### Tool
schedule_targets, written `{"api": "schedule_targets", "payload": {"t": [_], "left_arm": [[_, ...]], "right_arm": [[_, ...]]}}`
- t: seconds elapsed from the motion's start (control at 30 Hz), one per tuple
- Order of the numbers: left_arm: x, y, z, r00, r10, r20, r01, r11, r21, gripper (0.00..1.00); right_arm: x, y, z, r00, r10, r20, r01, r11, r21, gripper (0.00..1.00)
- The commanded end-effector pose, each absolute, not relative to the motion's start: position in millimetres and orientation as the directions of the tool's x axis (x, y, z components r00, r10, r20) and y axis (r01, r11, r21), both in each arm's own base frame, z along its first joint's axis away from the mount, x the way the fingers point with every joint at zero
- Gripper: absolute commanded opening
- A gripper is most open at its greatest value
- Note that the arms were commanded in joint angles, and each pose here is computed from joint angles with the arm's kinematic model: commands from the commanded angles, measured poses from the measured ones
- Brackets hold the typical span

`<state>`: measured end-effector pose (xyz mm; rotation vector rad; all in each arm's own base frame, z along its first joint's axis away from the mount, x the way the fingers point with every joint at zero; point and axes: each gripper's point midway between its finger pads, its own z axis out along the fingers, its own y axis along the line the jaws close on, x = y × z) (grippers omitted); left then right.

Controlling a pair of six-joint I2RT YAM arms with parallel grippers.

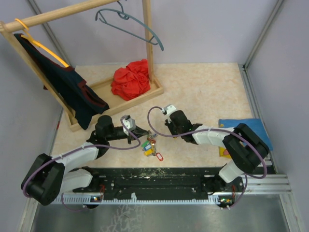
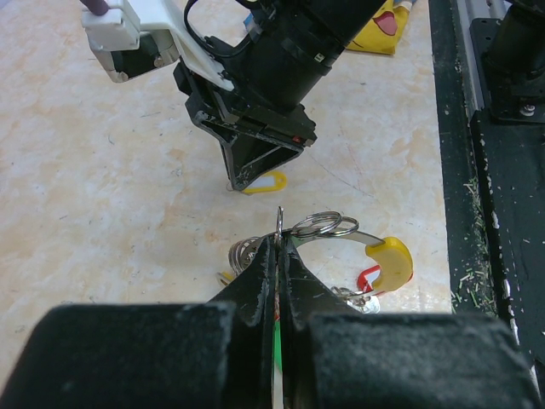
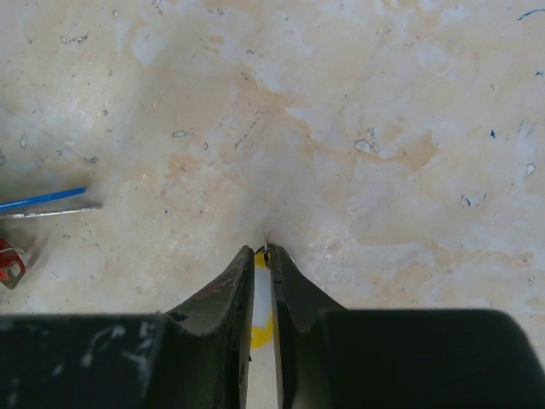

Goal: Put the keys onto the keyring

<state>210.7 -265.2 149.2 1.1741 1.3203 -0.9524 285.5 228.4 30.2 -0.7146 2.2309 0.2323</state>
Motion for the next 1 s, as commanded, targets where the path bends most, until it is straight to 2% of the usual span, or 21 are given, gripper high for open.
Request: {"api": "schedule_targets", "payload": {"t": [0.0, 0.13, 0.27, 0.53, 0.73, 0.97], "left_arm": [[211, -268, 159, 0.096, 0.090, -0.991, 0.978, 0.175, 0.110, 0.01], [211, -267, 159, 0.095, 0.090, -0.991, 0.978, 0.177, 0.110, 0.01], [211, -267, 159, 0.096, 0.090, -0.991, 0.978, 0.179, 0.110, 0.01], [211, -267, 159, 0.094, 0.089, -0.992, 0.978, 0.181, 0.109, 0.01], [214, -267, 161, 0.080, 0.082, -0.993, 0.975, 0.199, 0.095, 0.01], [218, -264, 162, 0.039, 0.068, -0.997, 0.978, 0.203, 0.052, 0.01]], "right_arm": [[297, 231, 36, -0.537, -0.392, -0.747, -0.540, 0.840, -0.053, 0.13], [297, 231, 34, -0.542, -0.396, -0.741, -0.542, 0.839, -0.051, 0.09], [296, 231, 34, -0.544, -0.396, -0.739, -0.543, 0.838, -0.050, 0.00], [291, 237, 57, -0.493, -0.406, -0.769, -0.595, 0.802, -0.042, 0.00], [274, 251, 105, -0.342, -0.399, -0.851, -0.715, 0.698, -0.039, 0.00], [244, 275, 141, -0.116, -0.428, -0.896, -0.849, 0.512, -0.135, 0.00]]}}
